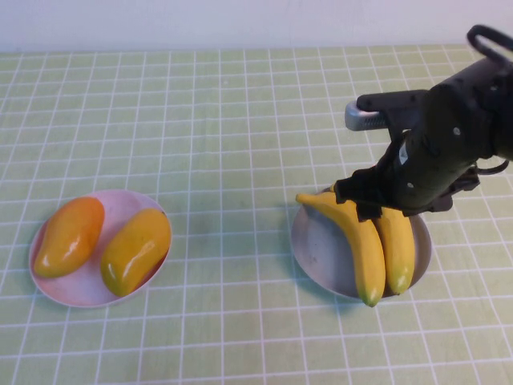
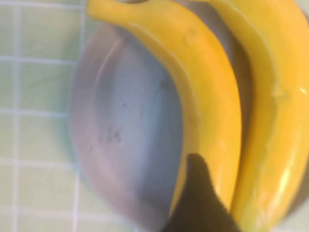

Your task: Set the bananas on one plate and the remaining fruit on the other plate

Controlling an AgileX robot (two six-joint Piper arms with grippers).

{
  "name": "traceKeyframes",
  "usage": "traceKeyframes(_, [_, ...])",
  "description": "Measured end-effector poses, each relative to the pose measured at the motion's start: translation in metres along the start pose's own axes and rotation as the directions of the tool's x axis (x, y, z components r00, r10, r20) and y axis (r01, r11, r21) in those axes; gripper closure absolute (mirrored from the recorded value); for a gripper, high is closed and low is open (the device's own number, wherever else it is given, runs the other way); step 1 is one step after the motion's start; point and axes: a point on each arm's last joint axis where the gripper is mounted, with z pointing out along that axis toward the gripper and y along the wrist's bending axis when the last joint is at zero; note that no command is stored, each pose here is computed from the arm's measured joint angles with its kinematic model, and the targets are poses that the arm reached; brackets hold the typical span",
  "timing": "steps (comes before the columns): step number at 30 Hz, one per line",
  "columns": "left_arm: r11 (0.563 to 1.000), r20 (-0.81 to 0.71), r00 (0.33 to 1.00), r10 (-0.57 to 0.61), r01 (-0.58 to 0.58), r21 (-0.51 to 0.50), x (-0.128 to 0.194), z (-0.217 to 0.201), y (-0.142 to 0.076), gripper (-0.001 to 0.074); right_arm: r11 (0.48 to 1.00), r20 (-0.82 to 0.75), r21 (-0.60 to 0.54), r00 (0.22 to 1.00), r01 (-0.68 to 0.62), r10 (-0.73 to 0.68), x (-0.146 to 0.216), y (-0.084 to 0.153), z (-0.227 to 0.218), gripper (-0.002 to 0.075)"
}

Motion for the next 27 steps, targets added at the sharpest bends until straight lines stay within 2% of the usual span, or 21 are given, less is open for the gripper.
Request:
traceKeyframes(3, [1.0, 0.0, 1.0, 0.0, 0.0, 0.0, 0.0, 0.0, 0.0, 0.0736, 1.0, 0.016, -0.008, 1.0, 0.013, -0.013, 0.007, 0.001, -0.03, 0.0385])
traceKeyframes(7, [1.0, 0.0, 1.0, 0.0, 0.0, 0.0, 0.0, 0.0, 0.0, 0.0736, 0.999, -0.016, 0.006, 0.999, 0.05, -0.05, 0.022, -0.002, -0.063, 0.062])
traceKeyframes(10, [1.0, 0.0, 1.0, 0.0, 0.0, 0.0, 0.0, 0.0, 0.0, 0.0736, 0.996, -0.035, 0.011, 0.996, 0.085, -0.084, 0.032, -0.004, -0.083, 0.0704])
traceKeyframes(18, [1.0, 0.0, 1.0, 0.0, 0.0, 0.0, 0.0, 0.0, 0.0, 0.0736, 0.98, 0.018, -0.037, 0.981, 0.193, -0.193, 0.07, -0.007, -0.129, 0.0739])
traceKeyframes(21, [1.0, 0.0, 1.0, 0.0, 0.0, 0.0, 0.0, 0.0, 0.0, 0.0736, 0.965, 0.02, -0.054, 0.966, 0.257, -0.256, 0.097, -0.012, -0.134, 0.0741])
traceKeyframes(27, [1.0, 0.0, 1.0, 0.0, 0.0, 0.0, 0.0, 0.0, 0.0, 0.0736, 0.96, 0.034, -0.084, 0.964, 0.267, -0.265, 0.132, -0.03, -0.135, 0.0741])
